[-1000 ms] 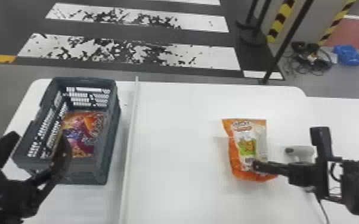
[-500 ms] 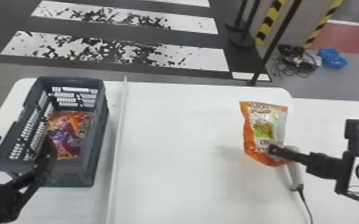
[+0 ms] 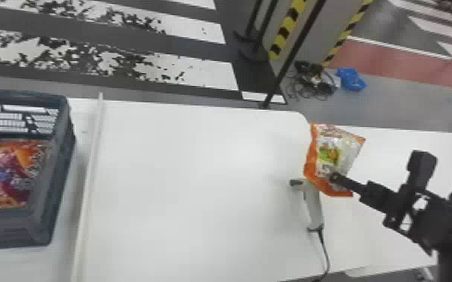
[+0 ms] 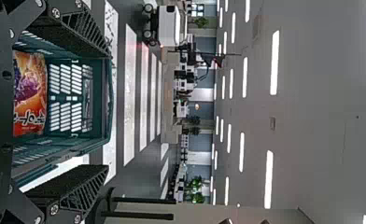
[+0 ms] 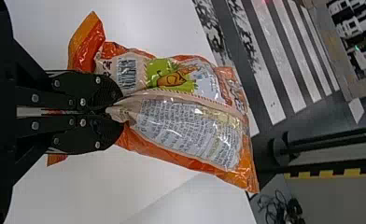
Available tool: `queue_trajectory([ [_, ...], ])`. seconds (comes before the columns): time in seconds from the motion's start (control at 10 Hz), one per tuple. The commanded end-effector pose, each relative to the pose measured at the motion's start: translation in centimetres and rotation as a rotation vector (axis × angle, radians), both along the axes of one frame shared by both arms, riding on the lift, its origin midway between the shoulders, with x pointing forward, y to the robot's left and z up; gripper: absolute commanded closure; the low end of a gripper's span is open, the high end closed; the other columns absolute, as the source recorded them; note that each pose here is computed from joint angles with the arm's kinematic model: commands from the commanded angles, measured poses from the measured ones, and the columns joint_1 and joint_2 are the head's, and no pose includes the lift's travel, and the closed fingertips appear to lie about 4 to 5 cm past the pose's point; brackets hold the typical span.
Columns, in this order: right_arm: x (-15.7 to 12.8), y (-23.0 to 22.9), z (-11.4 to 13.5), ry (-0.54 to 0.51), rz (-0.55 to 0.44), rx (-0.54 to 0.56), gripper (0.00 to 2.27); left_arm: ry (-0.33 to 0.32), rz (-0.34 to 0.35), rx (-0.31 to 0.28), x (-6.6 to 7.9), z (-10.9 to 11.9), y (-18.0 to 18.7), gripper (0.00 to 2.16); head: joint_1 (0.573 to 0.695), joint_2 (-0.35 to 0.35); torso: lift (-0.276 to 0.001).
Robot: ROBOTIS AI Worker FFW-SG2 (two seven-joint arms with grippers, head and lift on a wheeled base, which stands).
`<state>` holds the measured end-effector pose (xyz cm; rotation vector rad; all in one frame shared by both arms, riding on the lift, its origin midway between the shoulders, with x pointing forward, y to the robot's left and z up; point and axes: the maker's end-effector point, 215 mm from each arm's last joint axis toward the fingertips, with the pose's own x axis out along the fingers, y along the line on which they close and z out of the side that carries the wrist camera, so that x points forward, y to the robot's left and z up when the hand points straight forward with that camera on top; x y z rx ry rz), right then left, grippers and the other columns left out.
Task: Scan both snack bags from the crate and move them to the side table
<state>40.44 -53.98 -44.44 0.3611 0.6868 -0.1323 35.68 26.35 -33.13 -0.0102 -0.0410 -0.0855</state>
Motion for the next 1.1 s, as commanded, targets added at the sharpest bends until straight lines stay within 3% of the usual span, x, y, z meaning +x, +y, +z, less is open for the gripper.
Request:
queue_trajectory([
  [0.0, 0.0, -3.0, 0.0, -0.030, -0.096, -0.001, 2.26, -0.001, 0.001, -0.002, 0.0, 0.0, 0.0, 0.16, 0.695, -0.350, -0.075],
  [0.2, 0.1, -5.3, -0.1, -0.077, -0.179, 0.029, 2.26, -0.002, 0.001, 0.000, -0.1, 0.1, 0.0, 0.16, 0.695, -0.350, -0.075],
  [0.6, 1.0, -6.4, -0.1, -0.109, -0.225, 0.045, 2.26, -0.002, 0.001, 0.000, -0.2, 0.1, 0.0, 0.16, 0.695, -0.350, -0.075],
  [1.0, 0.4, -12.9, -1.5, -0.096, -0.393, -0.070, 2.26, -0.007, 0.002, 0.002, -0.3, 0.3, 0.1, 0.16, 0.695, -0.350, -0.075],
])
